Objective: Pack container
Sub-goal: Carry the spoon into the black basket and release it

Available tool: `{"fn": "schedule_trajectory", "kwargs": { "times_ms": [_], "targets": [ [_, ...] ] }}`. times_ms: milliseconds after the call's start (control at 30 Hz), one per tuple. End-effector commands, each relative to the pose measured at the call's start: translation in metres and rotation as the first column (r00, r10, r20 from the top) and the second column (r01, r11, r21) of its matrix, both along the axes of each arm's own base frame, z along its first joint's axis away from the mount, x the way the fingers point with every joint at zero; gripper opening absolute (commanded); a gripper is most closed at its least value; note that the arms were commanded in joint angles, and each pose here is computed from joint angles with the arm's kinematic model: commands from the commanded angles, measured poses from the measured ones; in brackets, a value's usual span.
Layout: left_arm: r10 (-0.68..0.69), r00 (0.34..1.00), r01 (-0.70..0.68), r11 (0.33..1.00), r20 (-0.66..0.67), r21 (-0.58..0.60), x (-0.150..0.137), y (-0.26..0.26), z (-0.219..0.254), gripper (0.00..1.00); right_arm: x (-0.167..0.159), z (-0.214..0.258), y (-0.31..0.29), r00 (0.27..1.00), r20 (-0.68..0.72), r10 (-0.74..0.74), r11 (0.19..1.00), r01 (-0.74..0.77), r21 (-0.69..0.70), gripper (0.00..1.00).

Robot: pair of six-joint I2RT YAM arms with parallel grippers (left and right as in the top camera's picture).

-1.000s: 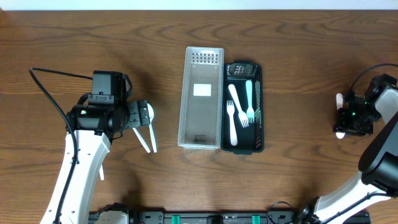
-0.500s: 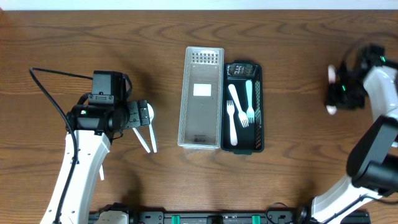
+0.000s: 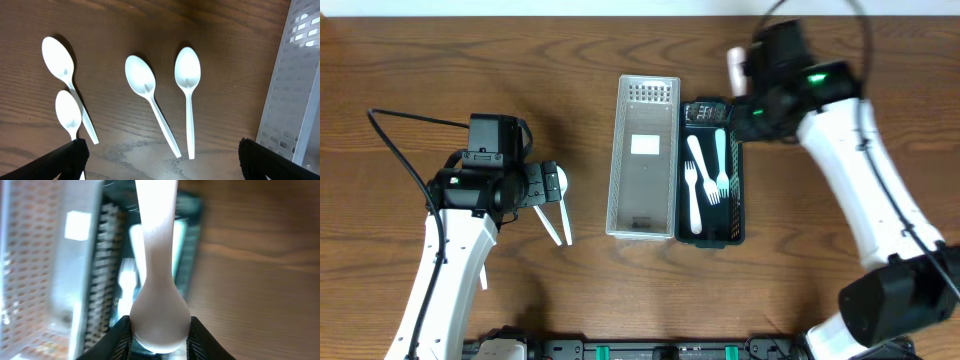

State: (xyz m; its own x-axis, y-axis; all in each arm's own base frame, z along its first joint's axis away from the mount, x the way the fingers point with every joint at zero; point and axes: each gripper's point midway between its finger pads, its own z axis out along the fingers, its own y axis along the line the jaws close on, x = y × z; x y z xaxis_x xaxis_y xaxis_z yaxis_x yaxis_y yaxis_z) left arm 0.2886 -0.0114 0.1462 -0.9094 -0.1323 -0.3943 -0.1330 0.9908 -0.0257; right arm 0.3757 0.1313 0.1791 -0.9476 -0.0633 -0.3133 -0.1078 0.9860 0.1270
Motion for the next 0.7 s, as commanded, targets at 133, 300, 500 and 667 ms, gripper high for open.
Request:
{"fn": "schedule_trajectory", "kwargs": {
  "times_ms": [133,300,500,667],
  "targets": [
    [-0.001,1.000,0.001,1.000,0.006,0.003,0.002,0.000,0.004,0.98,-0.031,-0.072,0.048,0.990,-0.143,-0.011,0.998,0.002,-0.058,0.01],
    [-0.001,1.000,0.001,1.000,0.005,0.003,0.002,0.000,0.004,0.98,-0.047,-0.110,0.050,0.977,-0.211,-0.021,0.996,0.002,-0.089,0.02],
    [-0.001,1.000,0.001,1.000,0.005,0.003,0.002,0.000,0.004,0.98,-0.055,-0.124,0.046,0.972,-0.236,-0.023,0.995,-0.001,-0.104,0.21],
    [-0.001,1.000,0.001,1.000,0.005,0.003,0.002,0.000,0.004,0.98,-0.051,-0.122,0.047,0.976,-0.218,-0.007,0.995,-0.015,-0.097,0.42]
  ]
}}
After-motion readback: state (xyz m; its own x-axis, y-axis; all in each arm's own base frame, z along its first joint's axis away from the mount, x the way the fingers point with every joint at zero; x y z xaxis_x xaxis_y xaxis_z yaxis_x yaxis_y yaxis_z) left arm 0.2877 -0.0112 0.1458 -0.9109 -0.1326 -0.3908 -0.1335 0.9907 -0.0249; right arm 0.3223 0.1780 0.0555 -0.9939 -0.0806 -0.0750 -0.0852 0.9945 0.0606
